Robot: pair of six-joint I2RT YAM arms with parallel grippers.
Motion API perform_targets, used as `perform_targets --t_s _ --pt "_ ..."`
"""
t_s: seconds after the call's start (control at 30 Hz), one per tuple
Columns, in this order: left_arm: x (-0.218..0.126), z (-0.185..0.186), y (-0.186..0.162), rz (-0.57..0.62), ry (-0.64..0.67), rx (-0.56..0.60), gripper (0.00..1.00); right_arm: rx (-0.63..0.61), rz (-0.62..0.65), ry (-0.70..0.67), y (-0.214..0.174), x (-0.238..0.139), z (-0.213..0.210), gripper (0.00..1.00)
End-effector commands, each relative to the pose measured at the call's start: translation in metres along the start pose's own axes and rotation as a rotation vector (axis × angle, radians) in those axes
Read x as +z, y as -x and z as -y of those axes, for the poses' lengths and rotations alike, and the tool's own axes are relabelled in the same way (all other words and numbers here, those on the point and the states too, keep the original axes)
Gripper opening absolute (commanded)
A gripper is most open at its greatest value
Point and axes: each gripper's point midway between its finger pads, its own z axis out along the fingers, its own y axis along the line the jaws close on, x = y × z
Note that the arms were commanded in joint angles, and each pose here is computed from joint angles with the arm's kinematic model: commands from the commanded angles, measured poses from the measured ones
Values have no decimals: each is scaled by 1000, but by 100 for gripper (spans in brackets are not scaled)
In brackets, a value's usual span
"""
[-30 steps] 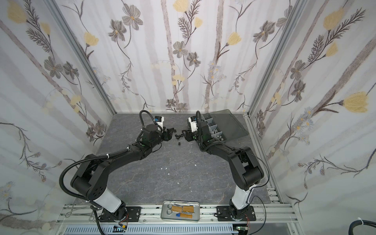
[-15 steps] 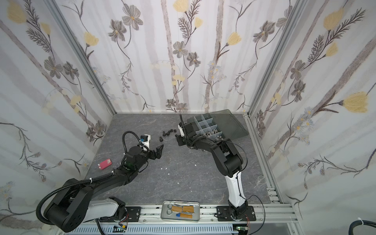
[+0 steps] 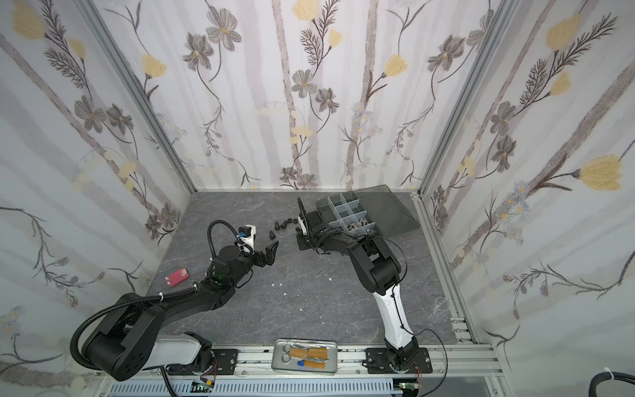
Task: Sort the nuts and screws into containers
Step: 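Lower the right gripper onto a dark hex nut and close on it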
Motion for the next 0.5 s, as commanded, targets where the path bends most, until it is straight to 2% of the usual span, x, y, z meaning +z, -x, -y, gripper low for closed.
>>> perform_targets --t_s 0.0,0.17,0.47 --pt "3 4 11 38 -18 -16 100 1 -34 -10 -10 2 1 27" --pt "5 4 12 41 -20 -27 100 0 -28 -15 -10 -6 2 15" --pt "12 10 22 54 -42 -32 100 6 27 27 11 -31 -4 7"
